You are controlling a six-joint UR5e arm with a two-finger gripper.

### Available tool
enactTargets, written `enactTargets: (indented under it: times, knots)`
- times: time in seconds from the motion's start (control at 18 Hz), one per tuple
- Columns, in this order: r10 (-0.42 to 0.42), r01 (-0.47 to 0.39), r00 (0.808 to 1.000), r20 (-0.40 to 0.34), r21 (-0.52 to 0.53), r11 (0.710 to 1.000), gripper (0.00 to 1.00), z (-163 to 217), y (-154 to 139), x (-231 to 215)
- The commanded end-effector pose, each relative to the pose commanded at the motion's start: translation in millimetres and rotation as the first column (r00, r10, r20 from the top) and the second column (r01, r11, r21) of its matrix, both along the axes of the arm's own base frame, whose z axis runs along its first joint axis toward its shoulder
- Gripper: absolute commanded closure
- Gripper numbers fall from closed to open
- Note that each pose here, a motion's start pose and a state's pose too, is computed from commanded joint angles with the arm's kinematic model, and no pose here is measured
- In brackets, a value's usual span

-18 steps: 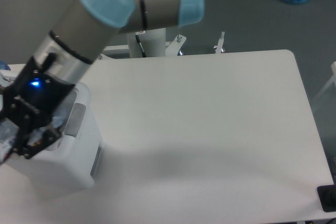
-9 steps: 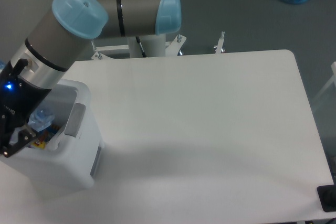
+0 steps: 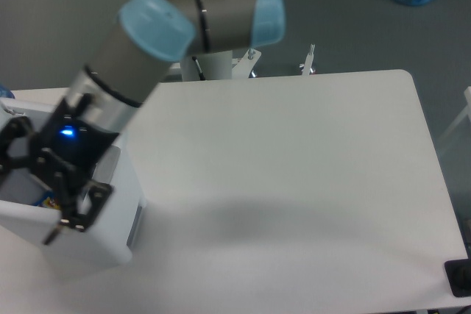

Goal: Place the trash in the trash can

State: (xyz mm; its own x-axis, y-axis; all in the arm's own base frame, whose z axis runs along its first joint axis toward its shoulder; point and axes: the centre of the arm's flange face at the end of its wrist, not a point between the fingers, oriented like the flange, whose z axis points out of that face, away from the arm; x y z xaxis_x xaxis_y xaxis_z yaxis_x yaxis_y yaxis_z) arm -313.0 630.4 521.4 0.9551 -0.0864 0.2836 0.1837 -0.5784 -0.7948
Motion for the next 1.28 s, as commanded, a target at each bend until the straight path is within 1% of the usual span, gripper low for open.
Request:
enactTargets:
  times: [0.06,0.22,0.33,0.44,0.5,0.61,0.67,0.72,0.83,0.89,0.94,1.0,1.06,1.11,1.17,1.22,1.28]
  knots:
    - [0.029,-0.029,1.000,-0.005,-0.008,1.000,0.00,-9,-11,-26]
    - [0.074,-0.076,0.995,-0.068,-0.020,0.997,0.00,-40,-48,-99]
    - [0.097,-0.100,0.991,-0.095,-0.032,0.994,0.00,-65,-71,-143]
    - [0.087,-0.096,0.987,-0.132,-0.056,0.994,0.00,-91,-80,-166]
    - [0.079,-0.096,0.979,-0.188,-0.080,0.992,0.00,-100,-89,-179]
    - [0.039,-0.099,0.944,-0.326,-0.170,0.980,0.00,-118,-101,-193]
    - [0.029,-0.121,0.927,-0.373,-0.225,0.967,0.00,-127,-106,-200]
    - [0.025,-0.152,0.912,-0.408,-0.280,0.948,0.00,-136,-108,-206]
    - [0.026,-0.225,0.885,-0.466,-0.378,0.898,0.00,-152,-114,-217]
    - [0.010,-0.248,0.868,-0.497,-0.415,0.875,0.00,-155,-119,-221]
    - [-0.023,-0.245,0.856,-0.516,-0.446,0.861,0.00,-160,-119,-222]
    - [-0.056,-0.231,0.847,-0.528,-0.462,0.857,0.00,-162,-121,-222]
    - [-0.101,-0.202,0.836,-0.539,-0.474,0.857,0.00,-163,-121,-221]
    - [-0.151,-0.171,0.826,-0.542,-0.498,0.850,0.00,-165,-122,-219]
    - [-0.198,-0.146,0.822,-0.533,-0.535,0.832,0.00,-171,-125,-217]
    - [-0.249,-0.126,0.815,-0.524,-0.579,0.806,0.00,-178,-126,-213]
    - [-0.318,-0.101,0.792,-0.522,-0.625,0.774,0.00,-183,-125,-206]
